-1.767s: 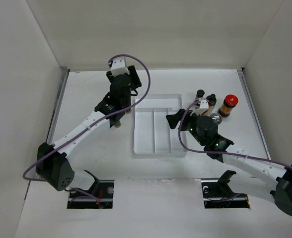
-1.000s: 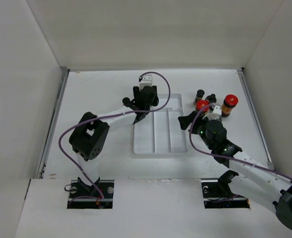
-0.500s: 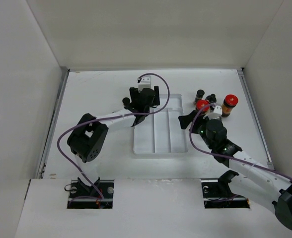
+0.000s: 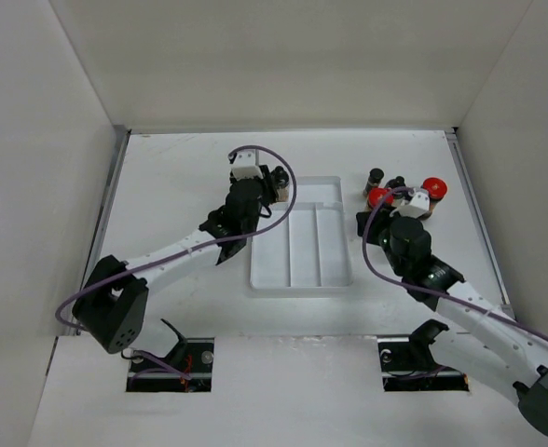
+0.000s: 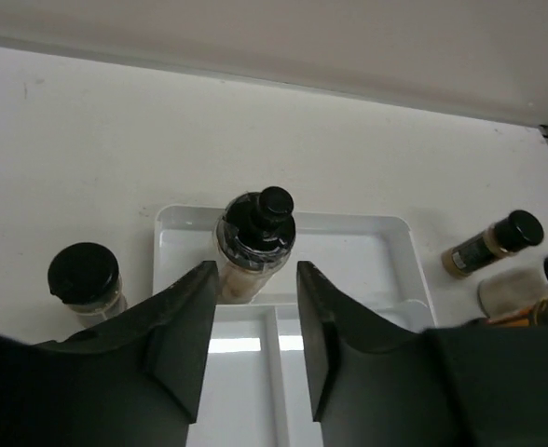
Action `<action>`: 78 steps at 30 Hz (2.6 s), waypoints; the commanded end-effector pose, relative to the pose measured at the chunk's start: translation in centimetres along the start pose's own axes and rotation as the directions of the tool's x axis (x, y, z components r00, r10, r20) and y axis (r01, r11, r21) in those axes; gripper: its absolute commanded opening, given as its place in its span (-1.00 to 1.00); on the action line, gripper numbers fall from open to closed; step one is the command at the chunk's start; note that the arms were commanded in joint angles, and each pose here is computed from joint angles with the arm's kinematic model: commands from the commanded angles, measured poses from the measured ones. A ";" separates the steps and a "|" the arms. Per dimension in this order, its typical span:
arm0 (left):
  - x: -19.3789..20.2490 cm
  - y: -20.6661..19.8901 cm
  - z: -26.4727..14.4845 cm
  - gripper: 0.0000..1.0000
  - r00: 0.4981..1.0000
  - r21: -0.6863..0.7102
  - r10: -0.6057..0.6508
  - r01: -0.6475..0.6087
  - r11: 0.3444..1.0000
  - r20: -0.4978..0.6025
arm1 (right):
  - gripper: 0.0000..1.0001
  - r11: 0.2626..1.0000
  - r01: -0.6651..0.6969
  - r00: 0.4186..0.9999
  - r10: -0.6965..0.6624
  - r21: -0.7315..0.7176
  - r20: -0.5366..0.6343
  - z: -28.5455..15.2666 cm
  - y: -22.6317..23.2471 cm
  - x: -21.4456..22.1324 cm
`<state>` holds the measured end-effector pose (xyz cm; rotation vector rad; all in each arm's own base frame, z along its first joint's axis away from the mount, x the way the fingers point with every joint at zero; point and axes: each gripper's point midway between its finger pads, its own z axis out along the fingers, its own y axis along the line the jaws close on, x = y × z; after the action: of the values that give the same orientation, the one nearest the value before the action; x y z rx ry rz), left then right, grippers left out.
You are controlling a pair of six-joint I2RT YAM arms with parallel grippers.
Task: Organize the condiment bottles
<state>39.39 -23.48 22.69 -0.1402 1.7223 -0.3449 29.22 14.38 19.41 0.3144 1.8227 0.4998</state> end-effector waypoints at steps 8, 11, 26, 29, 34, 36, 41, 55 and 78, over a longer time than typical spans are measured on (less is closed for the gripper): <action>0.0 -1.9 -5.2 -0.35 0.985 0.246 -0.157 0.135 0.960 0.068 | 0.66 0.905 0.090 0.979 -0.157 0.417 0.130 -3.9 -6.1 -7.6; 1.6 -1.5 -6.1 -0.33 0.982 0.283 -0.181 0.160 0.946 0.049 | 0.76 0.844 0.111 0.981 -0.178 0.524 0.078 -3.7 -9.1 -7.6; 5.1 -3.2 -7.8 -0.21 0.982 0.406 -0.190 0.166 0.899 0.018 | 0.85 0.786 0.203 0.979 -0.150 0.584 -0.138 1.3 -12.3 -4.3; 5.4 -3.0 -7.5 -0.20 0.983 0.398 -0.184 0.164 0.903 0.013 | 0.83 0.799 0.190 0.981 -0.128 0.571 -0.147 2.3 -12.6 -3.9; 5.5 -2.6 -7.1 -0.20 0.982 0.384 -0.190 0.171 0.907 0.012 | 0.56 0.799 0.179 0.983 -0.118 0.574 -0.142 3.0 -13.4 -3.6; 5.5 -2.6 -7.1 -0.20 0.981 0.385 -0.193 0.173 0.907 0.012 | 0.32 0.799 0.173 0.984 -0.117 0.576 -0.133 3.0 -13.4 -3.5; 5.3 -2.5 -7.3 -0.16 0.980 0.388 -0.199 0.176 0.905 0.020 | 0.04 0.802 0.178 0.984 -0.148 0.571 -0.098 0.7 -12.0 -4.6; 4.8 -1.2 -7.3 -0.16 0.975 0.354 -0.214 0.179 0.918 0.062 | 0.03 0.949 0.218 0.976 -0.210 0.229 -0.060 1.2 3.7 -7.8; 5.5 -1.1 -7.1 -0.16 0.978 0.342 -0.200 0.171 0.924 0.053 | 0.05 0.969 0.240 0.969 -0.243 0.057 0.039 20.8 12.6 -6.5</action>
<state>31.21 -25.04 16.98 -0.0507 1.6124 -0.7247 48.13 25.70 20.09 0.0691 1.9730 0.1840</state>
